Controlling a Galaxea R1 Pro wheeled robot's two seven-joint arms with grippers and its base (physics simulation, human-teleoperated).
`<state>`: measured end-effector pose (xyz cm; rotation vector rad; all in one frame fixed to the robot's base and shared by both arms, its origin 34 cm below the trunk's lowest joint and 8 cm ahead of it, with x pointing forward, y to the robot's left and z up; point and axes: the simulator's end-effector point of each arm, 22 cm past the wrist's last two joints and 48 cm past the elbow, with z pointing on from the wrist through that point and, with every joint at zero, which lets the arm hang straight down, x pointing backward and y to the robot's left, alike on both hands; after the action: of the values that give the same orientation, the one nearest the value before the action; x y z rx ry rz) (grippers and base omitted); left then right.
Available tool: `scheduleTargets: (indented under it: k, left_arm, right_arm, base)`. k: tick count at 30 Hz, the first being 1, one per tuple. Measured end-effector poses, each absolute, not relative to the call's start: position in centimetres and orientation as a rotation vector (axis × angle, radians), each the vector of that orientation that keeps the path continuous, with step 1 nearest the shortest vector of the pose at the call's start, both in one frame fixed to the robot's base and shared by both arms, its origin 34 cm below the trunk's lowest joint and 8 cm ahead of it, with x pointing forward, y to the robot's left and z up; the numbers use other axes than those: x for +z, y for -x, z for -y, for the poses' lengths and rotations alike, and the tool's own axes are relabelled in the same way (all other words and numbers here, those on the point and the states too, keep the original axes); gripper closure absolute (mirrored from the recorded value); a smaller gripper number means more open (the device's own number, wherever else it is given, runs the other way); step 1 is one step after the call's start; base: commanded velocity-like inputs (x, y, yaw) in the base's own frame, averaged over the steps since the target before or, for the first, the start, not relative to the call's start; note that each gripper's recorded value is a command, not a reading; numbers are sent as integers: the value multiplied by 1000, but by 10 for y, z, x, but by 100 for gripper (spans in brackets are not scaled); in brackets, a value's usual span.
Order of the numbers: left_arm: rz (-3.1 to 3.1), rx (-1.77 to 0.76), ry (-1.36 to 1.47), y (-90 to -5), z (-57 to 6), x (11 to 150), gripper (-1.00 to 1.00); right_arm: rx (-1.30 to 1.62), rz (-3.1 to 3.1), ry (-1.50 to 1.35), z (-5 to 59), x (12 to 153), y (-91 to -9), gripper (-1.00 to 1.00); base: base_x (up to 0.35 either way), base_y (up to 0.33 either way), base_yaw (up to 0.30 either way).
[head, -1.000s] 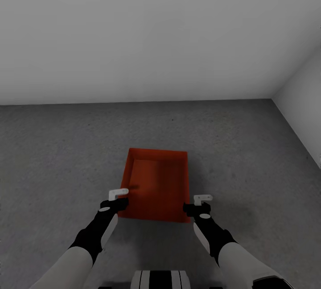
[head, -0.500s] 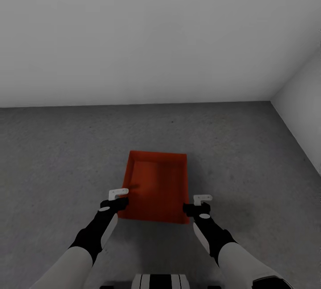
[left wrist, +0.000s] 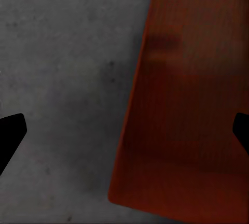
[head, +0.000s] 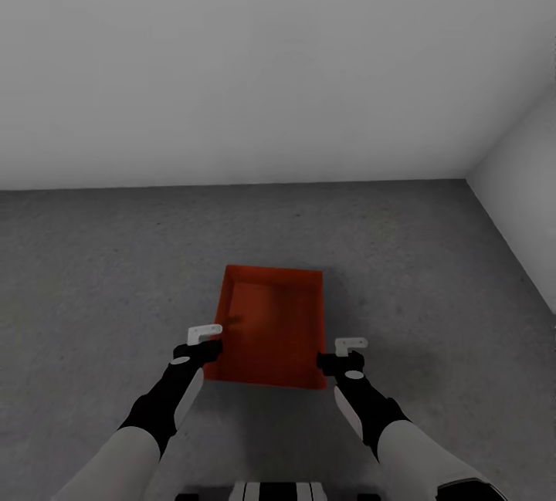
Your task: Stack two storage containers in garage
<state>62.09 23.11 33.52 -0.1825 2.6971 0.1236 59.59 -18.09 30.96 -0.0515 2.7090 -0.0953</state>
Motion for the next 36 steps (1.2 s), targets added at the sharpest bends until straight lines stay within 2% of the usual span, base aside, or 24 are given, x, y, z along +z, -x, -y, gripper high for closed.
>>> scheduleTargets:
  k: [24, 36]
  left_arm:
    - [-2765, 139, 186, -600, -235, 366, -100]
    - [-2926, 277, 315, -520, -298, 355, -100]
  right_arm:
    - [-107, -2730, 49, 187, 352, -593, -100]
    - [-115, -2771, 61, 189, 366, -579, -100]
  base:
    - [0, 0, 0]
    - [0, 0, 0]
